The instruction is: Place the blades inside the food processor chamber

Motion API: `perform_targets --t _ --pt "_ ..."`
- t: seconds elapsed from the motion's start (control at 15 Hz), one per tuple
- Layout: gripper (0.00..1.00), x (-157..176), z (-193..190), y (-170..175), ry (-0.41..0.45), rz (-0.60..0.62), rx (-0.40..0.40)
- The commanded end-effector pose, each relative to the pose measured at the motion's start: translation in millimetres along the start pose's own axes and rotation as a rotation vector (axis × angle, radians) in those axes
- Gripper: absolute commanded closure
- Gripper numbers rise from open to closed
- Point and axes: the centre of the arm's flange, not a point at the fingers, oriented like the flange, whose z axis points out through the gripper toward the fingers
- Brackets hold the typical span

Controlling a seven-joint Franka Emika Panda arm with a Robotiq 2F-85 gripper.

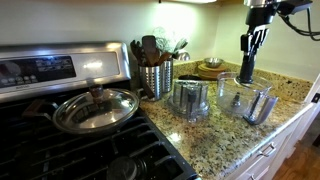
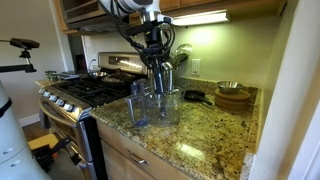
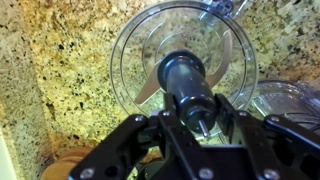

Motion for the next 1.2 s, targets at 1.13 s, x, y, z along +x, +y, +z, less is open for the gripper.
perform_targets --t 1.13 --pt "0.82 16 76 -2 -0.016 -0.011 0.030"
